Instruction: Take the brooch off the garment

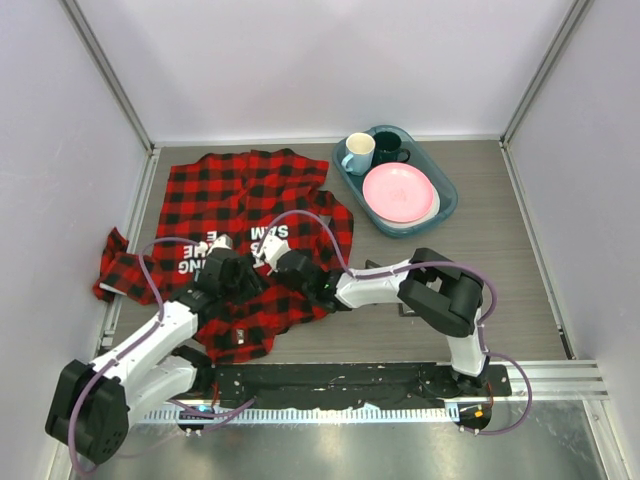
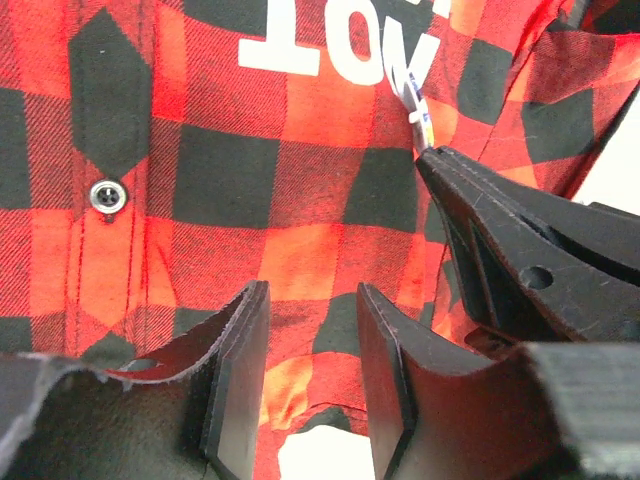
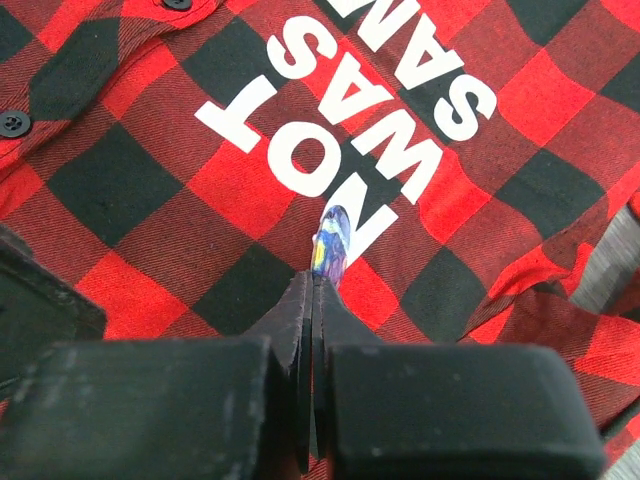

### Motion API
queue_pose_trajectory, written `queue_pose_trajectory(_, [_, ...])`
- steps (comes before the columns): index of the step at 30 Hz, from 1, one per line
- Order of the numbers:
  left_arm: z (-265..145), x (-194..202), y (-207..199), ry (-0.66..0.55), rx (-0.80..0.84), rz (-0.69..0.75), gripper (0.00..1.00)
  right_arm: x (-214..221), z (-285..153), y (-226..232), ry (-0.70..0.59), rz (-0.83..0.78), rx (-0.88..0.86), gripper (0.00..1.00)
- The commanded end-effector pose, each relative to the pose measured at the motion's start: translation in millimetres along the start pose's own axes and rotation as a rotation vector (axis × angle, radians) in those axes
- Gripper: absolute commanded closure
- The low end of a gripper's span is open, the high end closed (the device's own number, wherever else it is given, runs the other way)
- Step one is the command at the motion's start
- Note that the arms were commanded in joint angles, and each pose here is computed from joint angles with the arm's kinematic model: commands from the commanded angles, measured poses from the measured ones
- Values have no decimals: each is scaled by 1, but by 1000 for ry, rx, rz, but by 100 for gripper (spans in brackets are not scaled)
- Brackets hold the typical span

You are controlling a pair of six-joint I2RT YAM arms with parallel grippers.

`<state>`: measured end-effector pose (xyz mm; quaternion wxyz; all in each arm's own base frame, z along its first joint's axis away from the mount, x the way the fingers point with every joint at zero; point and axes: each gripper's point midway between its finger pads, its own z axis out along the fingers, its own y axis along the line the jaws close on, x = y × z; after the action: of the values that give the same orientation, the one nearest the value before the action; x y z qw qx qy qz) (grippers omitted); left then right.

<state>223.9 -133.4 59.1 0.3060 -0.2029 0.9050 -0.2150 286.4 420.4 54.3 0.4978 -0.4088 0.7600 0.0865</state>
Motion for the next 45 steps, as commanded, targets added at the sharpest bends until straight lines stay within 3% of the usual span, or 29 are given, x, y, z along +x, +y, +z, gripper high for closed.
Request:
queue_pose_trajectory(1, [0,-19,-30,-30,77,3,57,-28,-11,-7,-91,102,-13,99])
queue_pose_trajectory(17, [20,-43,-59,-35,83,20,55,-15,-9,-35,-100,337,-50,99])
queue_pose_trajectory(24, [20,-43,-57,-31,74,29,50,-19,-14,-34,-101,339,-87,98])
queue_pose_trajectory(26, [18,-44,-55,-38,68,28,50,-17,-16,-24,-89,288,-149,90])
queue_pose_trajectory(27, [16,-43,-52,-38,55,21,49,-17,-17,-20,-90,275,-167,77])
queue_pose_trajectory(30, [3,-48,-52,-94,86,-14,49,-18,-14,-15,-91,211,-152,56])
queue_pose_trajectory(34, [-9,-40,-44,-120,123,-72,46,-14,-6,-9,-61,187,-151,46])
queue_pose_trajectory(41, [-24,-25,-32,-81,109,-73,45,-12,4,-7,-52,127,-124,46])
queue_pose_trajectory(45, [-33,-26,-29,-86,98,-54,44,-13,13,-13,-36,122,-79,57])
